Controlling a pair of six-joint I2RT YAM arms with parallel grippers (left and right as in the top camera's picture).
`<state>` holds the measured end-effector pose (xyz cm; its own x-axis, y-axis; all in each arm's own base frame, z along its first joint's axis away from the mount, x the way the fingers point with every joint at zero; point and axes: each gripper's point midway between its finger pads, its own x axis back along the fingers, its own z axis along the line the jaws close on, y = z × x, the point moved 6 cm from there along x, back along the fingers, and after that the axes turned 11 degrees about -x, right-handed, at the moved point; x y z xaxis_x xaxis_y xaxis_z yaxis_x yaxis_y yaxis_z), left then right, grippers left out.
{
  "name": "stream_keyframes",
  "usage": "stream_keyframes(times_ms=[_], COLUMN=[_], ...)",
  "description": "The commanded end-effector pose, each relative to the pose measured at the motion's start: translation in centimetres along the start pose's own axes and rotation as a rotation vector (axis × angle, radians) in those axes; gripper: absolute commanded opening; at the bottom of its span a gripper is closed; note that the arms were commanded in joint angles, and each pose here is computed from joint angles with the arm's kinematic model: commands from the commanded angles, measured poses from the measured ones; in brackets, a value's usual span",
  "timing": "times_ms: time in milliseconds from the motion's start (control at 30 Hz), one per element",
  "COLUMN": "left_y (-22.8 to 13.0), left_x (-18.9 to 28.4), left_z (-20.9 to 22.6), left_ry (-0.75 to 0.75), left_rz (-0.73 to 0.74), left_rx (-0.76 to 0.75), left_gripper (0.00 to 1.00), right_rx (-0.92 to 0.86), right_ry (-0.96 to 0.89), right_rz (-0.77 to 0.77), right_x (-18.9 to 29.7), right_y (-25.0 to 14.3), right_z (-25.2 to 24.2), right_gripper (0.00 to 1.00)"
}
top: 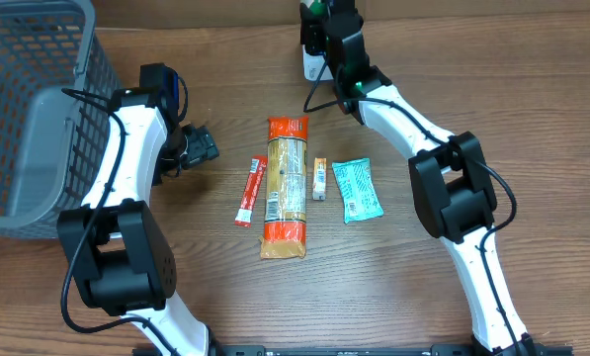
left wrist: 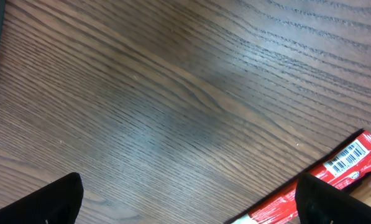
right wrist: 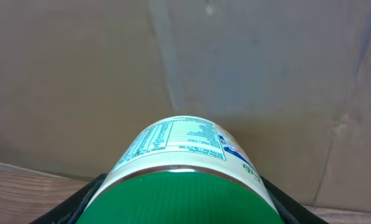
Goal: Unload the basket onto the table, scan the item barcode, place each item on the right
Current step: 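Hold the jar in front of the scanner with the right gripper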
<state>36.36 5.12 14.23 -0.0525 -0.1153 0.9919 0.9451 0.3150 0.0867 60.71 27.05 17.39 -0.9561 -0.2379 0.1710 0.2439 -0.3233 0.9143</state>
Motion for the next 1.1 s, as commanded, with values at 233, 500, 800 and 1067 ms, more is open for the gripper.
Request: stream_keyframes(times_ms=[233, 500, 800, 1067], left_y=[0.0, 0.0, 0.0, 0.0], left_x=[0.5, 0.5, 0.5, 0.5], left_z=[0.1, 0.1, 0.1, 0.1], left_ry=[0.002, 0.002, 0.002, 0.002], left_rz=[-0.016, -0.016, -0.016, -0.016], left_rx=[-0.025, -0.025, -0.025, -0.025], left_gripper=[1.0, 1.0, 1.0, 1.0], right_rx=[-0.05, -0.015, 0.009, 0.007], right_ry=[0.005, 0.002, 0.005, 0.006], right_rz=[-0.092, -0.087, -0.098, -0.101], right_x=[-0.3, -0.3, -1.1, -1.2], right_y=[2.1, 1.9, 0.1, -0.1], right_z=[-0.5, -0.6, -1.2, -1.3], right_gripper=[0.2, 0.19, 0.2, 0.19])
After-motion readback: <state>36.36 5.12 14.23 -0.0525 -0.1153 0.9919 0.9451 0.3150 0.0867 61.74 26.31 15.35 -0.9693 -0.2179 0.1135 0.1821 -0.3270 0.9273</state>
